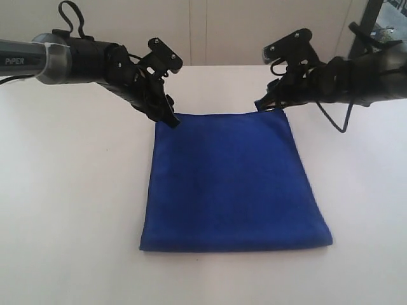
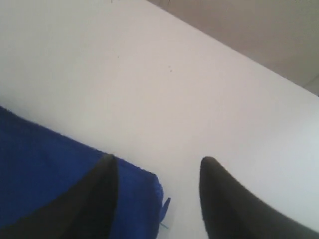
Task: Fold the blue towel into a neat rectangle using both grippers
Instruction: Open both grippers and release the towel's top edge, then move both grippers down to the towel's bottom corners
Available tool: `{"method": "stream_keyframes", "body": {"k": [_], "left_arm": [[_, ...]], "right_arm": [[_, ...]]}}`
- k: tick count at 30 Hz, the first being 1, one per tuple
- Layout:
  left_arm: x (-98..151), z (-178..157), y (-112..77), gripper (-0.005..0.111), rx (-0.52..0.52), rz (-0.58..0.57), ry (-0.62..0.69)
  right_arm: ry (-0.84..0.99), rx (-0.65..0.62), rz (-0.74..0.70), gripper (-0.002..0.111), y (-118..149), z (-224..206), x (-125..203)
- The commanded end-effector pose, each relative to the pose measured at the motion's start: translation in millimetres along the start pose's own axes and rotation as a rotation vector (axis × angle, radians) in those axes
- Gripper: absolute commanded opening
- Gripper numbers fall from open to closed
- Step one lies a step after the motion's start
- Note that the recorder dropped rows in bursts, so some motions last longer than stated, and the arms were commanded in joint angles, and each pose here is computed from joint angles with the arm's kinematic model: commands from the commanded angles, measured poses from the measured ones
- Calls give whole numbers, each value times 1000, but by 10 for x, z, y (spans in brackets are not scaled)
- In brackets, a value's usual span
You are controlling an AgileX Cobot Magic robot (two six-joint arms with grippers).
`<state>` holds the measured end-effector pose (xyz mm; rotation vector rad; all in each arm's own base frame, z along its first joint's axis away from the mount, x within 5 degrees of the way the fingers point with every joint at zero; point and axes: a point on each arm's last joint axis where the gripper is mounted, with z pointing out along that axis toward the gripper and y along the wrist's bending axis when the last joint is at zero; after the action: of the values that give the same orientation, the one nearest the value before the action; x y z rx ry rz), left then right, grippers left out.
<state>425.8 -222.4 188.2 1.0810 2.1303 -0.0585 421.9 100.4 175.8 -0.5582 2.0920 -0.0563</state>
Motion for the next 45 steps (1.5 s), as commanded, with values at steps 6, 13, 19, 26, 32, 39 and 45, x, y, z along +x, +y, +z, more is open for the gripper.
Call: {"method": "stream_keyframes", "body": {"k": [6,13,19,26,32,39,45], "left_arm": [[-145,-558,34,44,59,-63,74],[-164,-864,15,6,96,-199,152],[-93,-984,-53,0,156,-302,273],[-18,-1030,-276,0,310,-382,367],[83,-1049,-739,0,367,-337,427],[329,-951,-1013,0,354,-423,501],[523,-878,-1114,0,365,-514,535]], "right_arm": [[123,-118,52,5,-11,-400,-159],[305,-241,128,0,75,-641,-115],[423,-323,125,0,126,-826,-88],[583,-405,166,0,195,-985,2],[667,-380,302,0,245,-1156,156],[715,-363,343,0,317,-1278,419],[733,-334,385,0,377,-1257,652]]}}
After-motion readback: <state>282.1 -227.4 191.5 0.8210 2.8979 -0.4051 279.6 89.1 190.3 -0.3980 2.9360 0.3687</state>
